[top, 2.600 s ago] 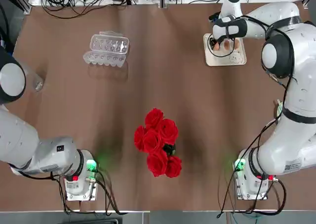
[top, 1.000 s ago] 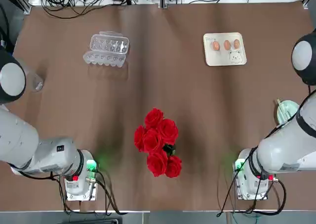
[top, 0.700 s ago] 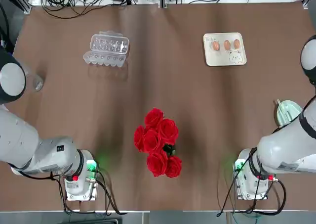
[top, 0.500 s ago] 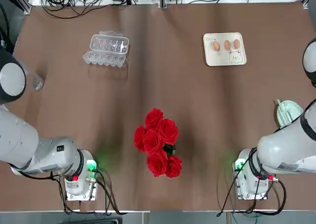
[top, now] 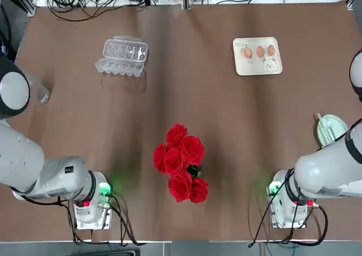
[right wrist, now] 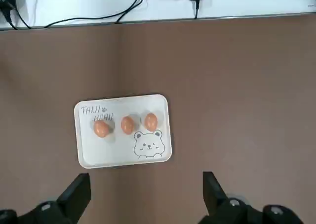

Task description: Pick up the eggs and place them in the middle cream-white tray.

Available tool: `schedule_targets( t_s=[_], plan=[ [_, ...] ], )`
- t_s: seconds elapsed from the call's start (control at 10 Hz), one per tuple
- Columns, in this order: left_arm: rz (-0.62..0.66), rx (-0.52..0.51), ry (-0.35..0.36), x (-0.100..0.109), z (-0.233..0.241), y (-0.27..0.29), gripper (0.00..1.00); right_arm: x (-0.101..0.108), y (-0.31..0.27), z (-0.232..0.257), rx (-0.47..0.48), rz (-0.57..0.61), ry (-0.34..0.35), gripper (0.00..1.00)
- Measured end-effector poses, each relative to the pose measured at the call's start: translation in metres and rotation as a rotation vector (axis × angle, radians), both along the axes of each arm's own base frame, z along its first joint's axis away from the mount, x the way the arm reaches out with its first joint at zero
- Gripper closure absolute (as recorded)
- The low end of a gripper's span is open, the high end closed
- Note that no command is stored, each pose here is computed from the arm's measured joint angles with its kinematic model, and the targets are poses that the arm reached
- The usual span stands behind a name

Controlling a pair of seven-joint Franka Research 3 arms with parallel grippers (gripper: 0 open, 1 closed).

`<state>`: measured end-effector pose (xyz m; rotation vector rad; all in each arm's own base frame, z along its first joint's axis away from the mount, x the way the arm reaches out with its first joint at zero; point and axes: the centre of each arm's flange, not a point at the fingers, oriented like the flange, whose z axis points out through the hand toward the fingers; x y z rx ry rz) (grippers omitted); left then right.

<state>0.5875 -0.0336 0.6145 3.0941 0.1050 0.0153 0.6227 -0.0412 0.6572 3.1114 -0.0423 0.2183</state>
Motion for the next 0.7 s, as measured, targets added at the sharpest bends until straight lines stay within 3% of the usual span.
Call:
schedule_targets(
  t_s=[0.3, 0.7],
  plan=[
    [-0.053, 0.001, 0.01, -0.003, 0.004, 0.0, 0.0, -0.019, -0.009, 0.005, -0.014, 0.03, 0.008, 0.02],
    [-0.068, 0.016, 0.015, -0.005, 0.006, 0.003, 0.0, -0.021, -0.007, -0.004, 0.005, 0.032, 0.024, 0.02]
  ],
)
